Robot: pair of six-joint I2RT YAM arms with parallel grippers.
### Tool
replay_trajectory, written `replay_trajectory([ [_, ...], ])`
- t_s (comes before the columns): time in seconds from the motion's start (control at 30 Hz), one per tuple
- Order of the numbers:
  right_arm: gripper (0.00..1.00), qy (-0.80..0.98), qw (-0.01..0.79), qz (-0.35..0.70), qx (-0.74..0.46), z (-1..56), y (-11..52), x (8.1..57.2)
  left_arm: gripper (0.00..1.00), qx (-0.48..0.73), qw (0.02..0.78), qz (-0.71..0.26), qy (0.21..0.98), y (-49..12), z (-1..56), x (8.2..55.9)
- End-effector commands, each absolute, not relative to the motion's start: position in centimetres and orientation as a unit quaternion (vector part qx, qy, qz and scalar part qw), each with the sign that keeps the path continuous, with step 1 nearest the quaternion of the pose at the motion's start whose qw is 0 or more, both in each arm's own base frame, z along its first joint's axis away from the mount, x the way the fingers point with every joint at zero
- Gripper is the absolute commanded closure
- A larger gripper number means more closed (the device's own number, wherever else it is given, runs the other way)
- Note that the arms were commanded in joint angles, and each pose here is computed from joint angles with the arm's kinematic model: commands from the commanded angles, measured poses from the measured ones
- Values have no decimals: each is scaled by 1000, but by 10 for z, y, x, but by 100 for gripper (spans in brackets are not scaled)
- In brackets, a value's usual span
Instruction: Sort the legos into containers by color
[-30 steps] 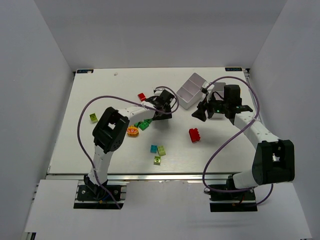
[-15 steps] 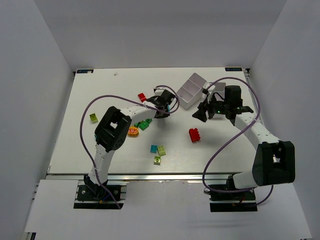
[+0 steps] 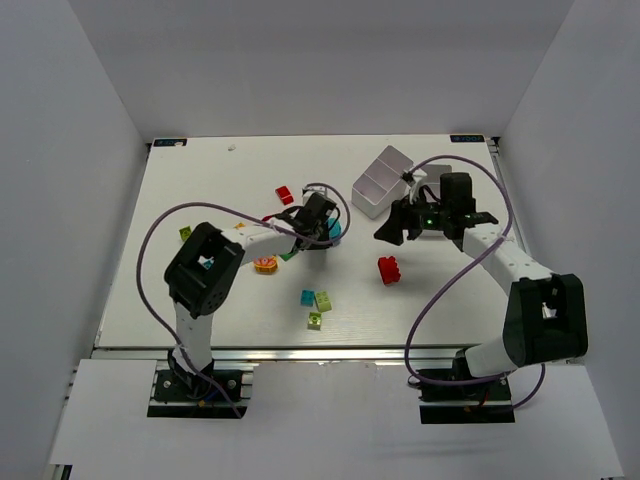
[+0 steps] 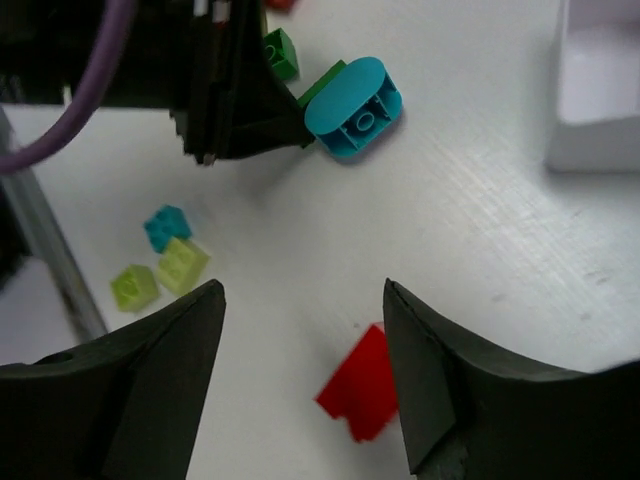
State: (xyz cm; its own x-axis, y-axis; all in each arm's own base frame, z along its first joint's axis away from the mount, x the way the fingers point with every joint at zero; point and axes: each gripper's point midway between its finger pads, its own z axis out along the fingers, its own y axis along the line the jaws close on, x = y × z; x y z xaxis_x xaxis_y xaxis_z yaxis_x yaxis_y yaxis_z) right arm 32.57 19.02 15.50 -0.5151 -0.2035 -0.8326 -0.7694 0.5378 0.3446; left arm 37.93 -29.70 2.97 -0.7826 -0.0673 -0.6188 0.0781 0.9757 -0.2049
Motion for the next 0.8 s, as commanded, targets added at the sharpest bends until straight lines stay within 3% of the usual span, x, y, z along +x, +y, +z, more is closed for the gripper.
replay_trajectory([
  [0.0, 28, 824, 335, 421, -177, 169, 216, 331, 92, 43, 367, -229, 900, -324, 90, 366],
  [0.13, 19, 842, 295, 435, -122, 169, 239, 332, 94, 56, 398, -297, 866, -328, 125, 346],
  [0.37, 11, 845, 274, 447, -106, 167, 265, 336, 94, 56, 403, -318, 856, -325, 127, 325],
  [0.63, 13, 853, 253, 449, -82, 158, 277, 336, 94, 61, 409, -327, 850, -329, 134, 320],
  [0.77, 20, 859, 246, 442, -76, 151, 278, 335, 95, 61, 415, -333, 845, -330, 140, 320],
])
